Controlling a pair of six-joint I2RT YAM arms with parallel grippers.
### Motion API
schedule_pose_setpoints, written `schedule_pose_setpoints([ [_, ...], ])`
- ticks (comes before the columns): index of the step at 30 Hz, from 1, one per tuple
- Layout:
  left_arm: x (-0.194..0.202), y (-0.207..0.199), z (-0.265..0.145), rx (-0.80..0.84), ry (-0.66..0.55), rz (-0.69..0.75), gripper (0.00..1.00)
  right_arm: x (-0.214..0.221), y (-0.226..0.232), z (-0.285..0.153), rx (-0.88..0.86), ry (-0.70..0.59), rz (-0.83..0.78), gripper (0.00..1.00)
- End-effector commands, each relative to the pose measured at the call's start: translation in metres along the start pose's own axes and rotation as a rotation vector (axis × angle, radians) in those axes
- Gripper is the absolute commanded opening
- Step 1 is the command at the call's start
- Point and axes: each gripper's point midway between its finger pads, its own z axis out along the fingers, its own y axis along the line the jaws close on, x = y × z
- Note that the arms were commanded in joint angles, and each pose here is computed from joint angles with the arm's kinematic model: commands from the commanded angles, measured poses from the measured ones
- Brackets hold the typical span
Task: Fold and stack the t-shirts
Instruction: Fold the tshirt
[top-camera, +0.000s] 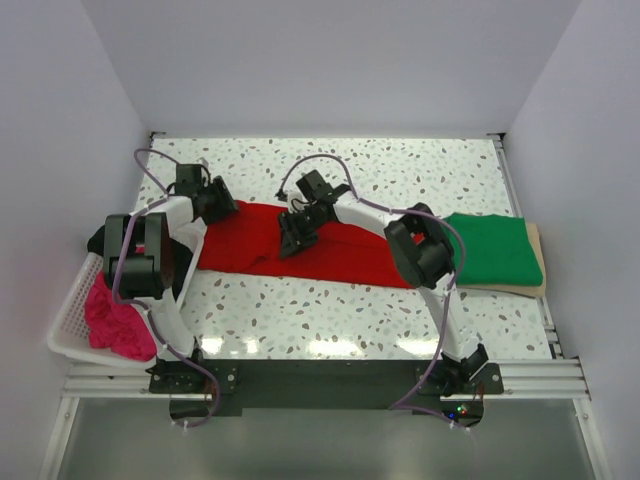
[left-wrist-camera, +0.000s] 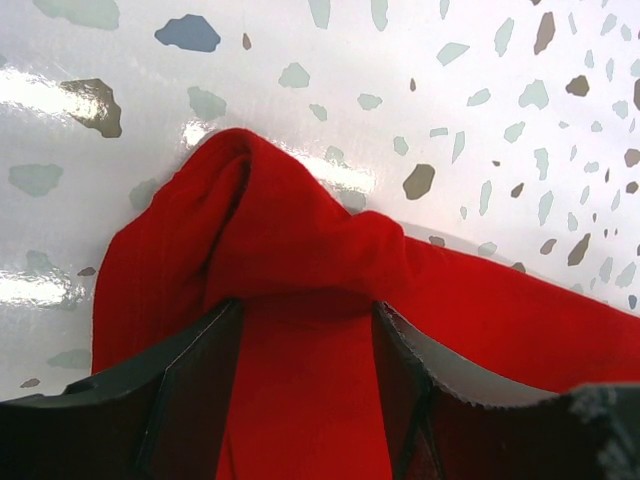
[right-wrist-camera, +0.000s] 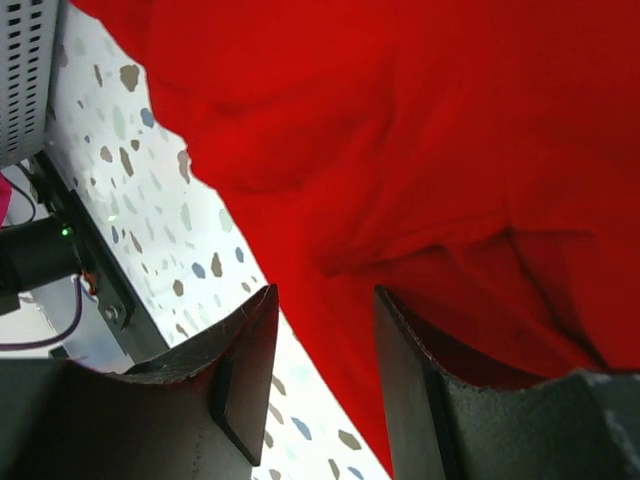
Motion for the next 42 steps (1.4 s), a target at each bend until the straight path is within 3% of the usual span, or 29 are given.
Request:
schedule_pose_setpoints([
  [1, 0.002, 0.008, 0.005, -0.007, 0.023, 0.012, 0.60, -0.016, 0.006, -0.003, 0.023, -0.046, 0.010, 0.47],
  [15, 0.005, 0.004, 0.007, 0.022, 0.039, 0.028, 0.60, -0.026, -0.001, 0.019, 0.073, -0.063, 0.055, 0.47],
  [18, 0.007, 0.004, 0.007, 0.024, 0.042, 0.027, 0.60, -0.027, -0.004, 0.021, 0.079, -0.059, 0.060, 0.39],
  [22, 0.009, 0.004, 0.008, 0.028, 0.044, 0.021, 0.60, -0.021, -0.009, 0.022, 0.106, -0.032, 0.072, 0.18],
  [28, 0.007, 0.006, 0.008, 0.017, 0.038, 0.028, 0.60, -0.020, -0.001, 0.006, 0.119, -0.032, 0.066, 0.04],
  [42, 0.001, 0.008, 0.005, 0.014, 0.028, 0.067, 0.61, -0.018, -0.010, -0.021, 0.240, -0.038, 0.066, 0.04],
])
